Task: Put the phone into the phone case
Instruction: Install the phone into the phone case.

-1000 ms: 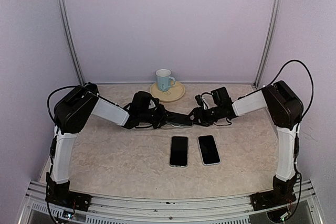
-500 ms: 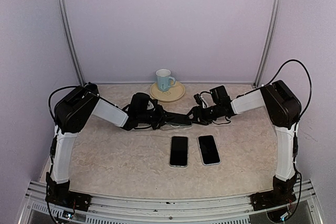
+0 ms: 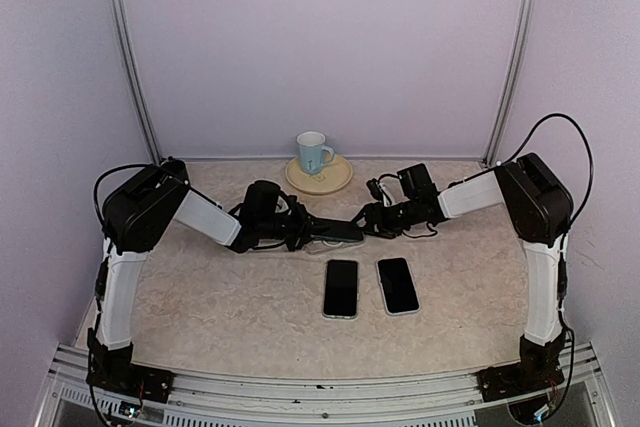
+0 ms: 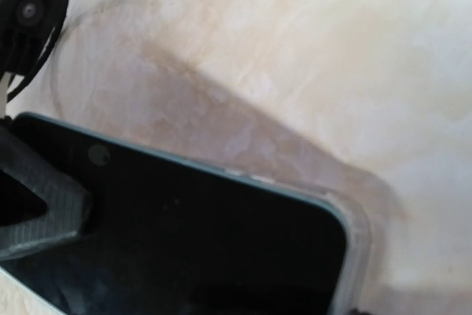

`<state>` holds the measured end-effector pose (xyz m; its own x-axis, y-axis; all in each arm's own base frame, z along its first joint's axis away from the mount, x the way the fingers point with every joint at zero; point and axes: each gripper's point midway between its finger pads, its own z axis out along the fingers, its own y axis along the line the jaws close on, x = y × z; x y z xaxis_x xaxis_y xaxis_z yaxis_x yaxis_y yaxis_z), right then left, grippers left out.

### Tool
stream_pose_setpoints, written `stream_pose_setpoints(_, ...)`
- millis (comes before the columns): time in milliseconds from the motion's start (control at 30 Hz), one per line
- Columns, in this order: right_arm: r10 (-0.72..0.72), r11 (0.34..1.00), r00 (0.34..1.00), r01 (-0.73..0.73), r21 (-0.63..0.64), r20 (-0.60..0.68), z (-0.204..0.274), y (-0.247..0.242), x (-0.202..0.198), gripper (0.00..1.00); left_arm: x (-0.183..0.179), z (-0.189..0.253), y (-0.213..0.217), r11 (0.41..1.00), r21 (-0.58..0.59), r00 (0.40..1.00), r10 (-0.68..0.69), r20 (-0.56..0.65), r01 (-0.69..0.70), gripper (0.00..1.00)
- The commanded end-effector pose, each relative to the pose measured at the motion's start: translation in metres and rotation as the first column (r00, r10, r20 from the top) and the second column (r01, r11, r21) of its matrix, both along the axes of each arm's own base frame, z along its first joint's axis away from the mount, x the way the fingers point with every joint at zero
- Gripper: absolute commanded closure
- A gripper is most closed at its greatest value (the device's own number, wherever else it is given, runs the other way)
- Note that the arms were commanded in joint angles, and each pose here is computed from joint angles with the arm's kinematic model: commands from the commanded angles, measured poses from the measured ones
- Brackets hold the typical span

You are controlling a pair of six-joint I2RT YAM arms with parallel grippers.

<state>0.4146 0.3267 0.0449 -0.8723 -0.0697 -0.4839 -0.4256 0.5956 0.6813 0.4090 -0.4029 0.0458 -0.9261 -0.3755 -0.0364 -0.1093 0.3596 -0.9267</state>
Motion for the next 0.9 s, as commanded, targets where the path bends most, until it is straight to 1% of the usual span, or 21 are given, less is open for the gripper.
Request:
stream_pose_setpoints(0,0.044,0.999,0.999,-0.044,0.006,-0.007,-0.001,0.012,-0.011,0.37,-0.053,-0.076,0.012,0.990,0.115,0.964,-0.054,-0.259,0.086,1.00)
stream_pose_setpoints(133,0.068,0.998,0.997,-0.067,0.018,-0.030,-0.005,0.016,-0.017,0.37,-0.050,-0.072,0.010,0.994,0.089,0.973,-0.041,-0.227,0.063,1.00)
stream_pose_setpoints(233,0.091,0.996,0.995,-0.090,0.024,-0.037,-0.007,0.020,-0.024,0.37,-0.047,-0.065,0.000,0.995,0.055,0.977,-0.075,-0.199,0.088,1.00)
stream_pose_setpoints(433,0.138,0.989,0.989,-0.135,0.055,-0.047,-0.009,0.034,-0.036,0.37,-0.049,-0.068,-0.015,0.991,0.040,0.974,-0.115,-0.194,0.125,1.00)
stream_pose_setpoints(700,0.142,0.989,0.989,-0.141,0.054,-0.028,0.001,0.033,-0.036,0.37,-0.048,-0.065,-0.007,0.993,0.030,0.977,-0.109,-0.184,0.116,1.00)
stream_pose_setpoints(867,0.104,0.992,0.994,-0.102,0.072,-0.027,0.009,0.016,-0.027,0.36,-0.042,-0.045,-0.001,0.993,-0.024,0.987,-0.119,-0.112,0.117,1.00)
